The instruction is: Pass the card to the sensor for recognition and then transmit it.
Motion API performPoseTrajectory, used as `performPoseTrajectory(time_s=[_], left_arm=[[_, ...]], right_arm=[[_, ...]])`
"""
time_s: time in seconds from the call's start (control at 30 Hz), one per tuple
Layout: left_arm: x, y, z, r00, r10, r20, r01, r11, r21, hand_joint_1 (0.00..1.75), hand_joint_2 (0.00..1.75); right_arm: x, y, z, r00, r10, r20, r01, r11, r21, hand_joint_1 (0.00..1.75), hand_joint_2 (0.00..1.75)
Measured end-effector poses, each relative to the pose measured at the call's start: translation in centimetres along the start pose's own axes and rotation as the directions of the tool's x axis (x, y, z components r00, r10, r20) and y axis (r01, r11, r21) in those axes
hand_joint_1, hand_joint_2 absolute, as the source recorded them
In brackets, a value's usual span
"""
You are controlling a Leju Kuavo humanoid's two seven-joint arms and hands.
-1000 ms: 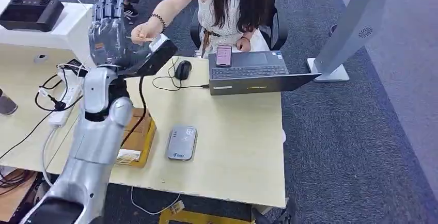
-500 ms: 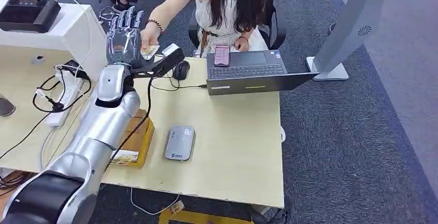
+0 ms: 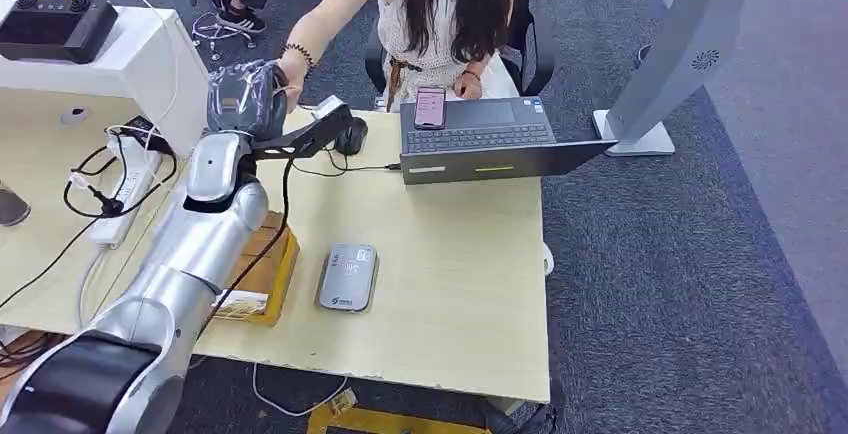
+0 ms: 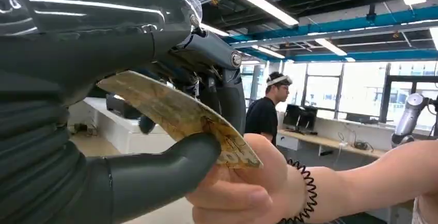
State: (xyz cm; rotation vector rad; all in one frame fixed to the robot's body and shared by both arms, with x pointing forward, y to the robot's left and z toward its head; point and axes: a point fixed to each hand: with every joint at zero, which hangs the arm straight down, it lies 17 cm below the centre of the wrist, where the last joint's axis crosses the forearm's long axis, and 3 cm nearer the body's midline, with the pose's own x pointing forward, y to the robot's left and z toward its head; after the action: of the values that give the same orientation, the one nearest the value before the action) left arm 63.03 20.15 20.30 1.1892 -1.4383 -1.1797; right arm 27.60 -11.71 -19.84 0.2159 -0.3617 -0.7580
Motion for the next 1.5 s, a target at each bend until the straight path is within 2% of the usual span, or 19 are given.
performPoseTrajectory(time_s=[0.37,0.6,0.7,0.8,0.97,1.07,1.27,1.5], left_arm=[[0.0,-0.3,0.4,0.999,0.033,0.008,-0.033,0.999,0.015,1.75,1.75],[1.9,-0.8,1.5,0.994,0.09,0.063,-0.093,0.994,0.052,1.75,1.75],[4.3,-1.3,2.8,0.981,0.141,0.131,-0.149,0.987,0.054,1.75,1.75],[8.0,-3.9,5.9,0.964,0.166,0.21,-0.164,0.986,-0.028,1.75,1.75],[13.7,-10.6,12.2,0.941,0.168,0.295,-0.097,0.966,-0.24,1.75,1.75],[15.4,-12.1,14.1,0.929,0.167,0.329,-0.074,0.958,-0.276,1.75,1.75],[16.6,-15.3,16.5,0.929,0.121,0.349,0.021,0.926,-0.376,1.75,1.75],[15.5,-17.7,17.6,0.963,0.036,0.265,0.078,0.91,-0.406,1.75,1.75]], right_arm=[[-0.1,0.2,0.0,1.0,-0.023,-0.008,0.023,1.0,0.002,0.0,1.75],[0.0,0.4,0.1,0.999,-0.052,-0.011,0.052,0.999,0.002,0.0,1.75],[0.3,0.5,0.1,0.997,-0.079,-0.003,0.079,0.997,0.005,0.0,1.75],[0.5,0.4,0.1,0.994,-0.106,0.004,0.106,0.994,0.014,0.0,1.75],[0.9,1.0,0.2,0.993,-0.114,0.012,0.114,0.993,0.04,0.0,1.75],[1.0,1.1,0.2,0.994,-0.113,0.012,0.112,0.993,0.045,0.0,1.75],[1.1,1.3,0.2,0.994,-0.105,0.016,0.104,0.993,0.051,0.0,1.75],[1.0,0.8,0.1,0.995,-0.097,0.015,0.096,0.994,0.043,0.0,1.75]])
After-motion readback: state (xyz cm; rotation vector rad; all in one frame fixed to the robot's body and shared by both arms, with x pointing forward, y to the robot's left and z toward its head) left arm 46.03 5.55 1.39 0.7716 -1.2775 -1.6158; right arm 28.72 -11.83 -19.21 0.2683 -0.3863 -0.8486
